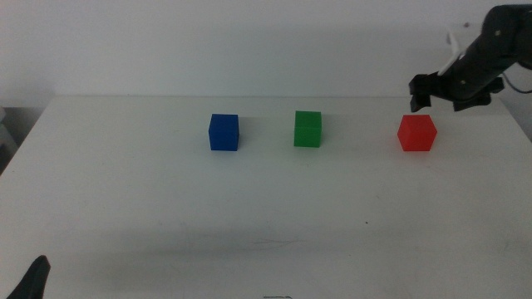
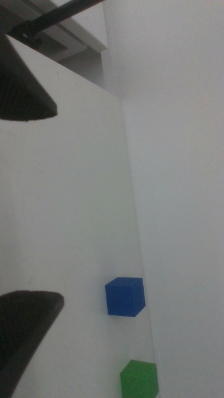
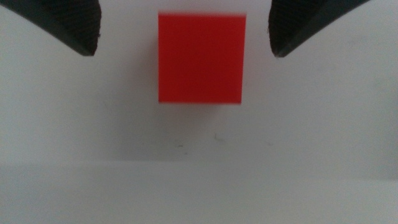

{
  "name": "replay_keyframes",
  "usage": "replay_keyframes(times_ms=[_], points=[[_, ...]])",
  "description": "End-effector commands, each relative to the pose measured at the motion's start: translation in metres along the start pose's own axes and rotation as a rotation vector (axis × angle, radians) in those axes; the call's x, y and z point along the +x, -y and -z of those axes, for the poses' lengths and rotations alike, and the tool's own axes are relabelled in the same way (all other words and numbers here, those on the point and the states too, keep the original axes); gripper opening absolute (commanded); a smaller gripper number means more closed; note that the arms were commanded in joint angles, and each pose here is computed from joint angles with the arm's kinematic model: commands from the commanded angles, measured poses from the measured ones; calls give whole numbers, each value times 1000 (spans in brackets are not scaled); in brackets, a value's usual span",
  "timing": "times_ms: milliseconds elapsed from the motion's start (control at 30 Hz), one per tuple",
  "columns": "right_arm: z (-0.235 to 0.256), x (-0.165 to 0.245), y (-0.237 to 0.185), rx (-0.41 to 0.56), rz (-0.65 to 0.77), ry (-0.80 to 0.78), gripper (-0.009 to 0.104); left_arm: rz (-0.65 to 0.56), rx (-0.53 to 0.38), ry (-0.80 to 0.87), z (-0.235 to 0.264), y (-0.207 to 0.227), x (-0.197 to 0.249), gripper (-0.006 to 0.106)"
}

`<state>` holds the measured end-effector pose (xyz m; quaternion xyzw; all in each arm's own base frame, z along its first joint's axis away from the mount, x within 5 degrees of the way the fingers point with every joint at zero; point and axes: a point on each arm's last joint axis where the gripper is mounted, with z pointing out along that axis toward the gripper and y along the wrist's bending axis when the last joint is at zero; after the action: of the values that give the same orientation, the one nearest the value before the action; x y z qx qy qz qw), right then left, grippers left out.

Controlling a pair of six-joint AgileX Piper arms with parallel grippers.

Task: Stack red cubes first, then green, then blue cubes in a specific spot.

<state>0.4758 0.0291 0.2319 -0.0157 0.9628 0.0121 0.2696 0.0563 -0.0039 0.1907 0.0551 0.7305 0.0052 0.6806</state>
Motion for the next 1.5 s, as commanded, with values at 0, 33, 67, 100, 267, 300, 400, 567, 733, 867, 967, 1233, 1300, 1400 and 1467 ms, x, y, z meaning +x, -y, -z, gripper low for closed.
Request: replay_keyframes(times_ms=[0,33,67,100,267,300,400,567,733,867,967,1233,1300,1400,1467], points=[[21,-24,1,9,29,100,94,12,-5,99,2,-1,-9,94],[14,-26,1,9,35,97,94,12,-5,99,2,-1,-9,94],[10,-27,1,9,35,98,94,12,-5,99,2,-1,-9,94],[3,-27,1,9,35,92,94,12,-5,99,2,-1,-9,94],[-22,-22,1,9,35,55,94,12,-5,99,2,-1,-9,94],[-27,-21,1,9,35,47,94,12,-5,99,2,-1,-9,94],[-33,-18,1,9,35,33,88,12,-5,99,2,-1,-9,94],[-31,-18,1,10,35,31,41,12,-5,99,2,-1,-9,94],[-12,-16,0,24,37,-35,-1,12,-5,99,2,-1,-9,94],[25,-13,-12,12,47,3,-1,12,-5,99,2,-1,-9,94],[60,8,-30,-20,8,60,-1,12,-5,99,2,-1,-9,94],[103,79,-114,-67,-37,41,-1,12,-5,99,2,-1,-9,94],[104,88,-143,-67,-9,35,-1,12,-5,99,2,-1,-9,94],[104,101,-189,-83,39,45,-1,12,-5,99,2,-1,-9,94],[100,107,-212,-96,28,46,-1,12,-5,99,2,-1,-9,94]])
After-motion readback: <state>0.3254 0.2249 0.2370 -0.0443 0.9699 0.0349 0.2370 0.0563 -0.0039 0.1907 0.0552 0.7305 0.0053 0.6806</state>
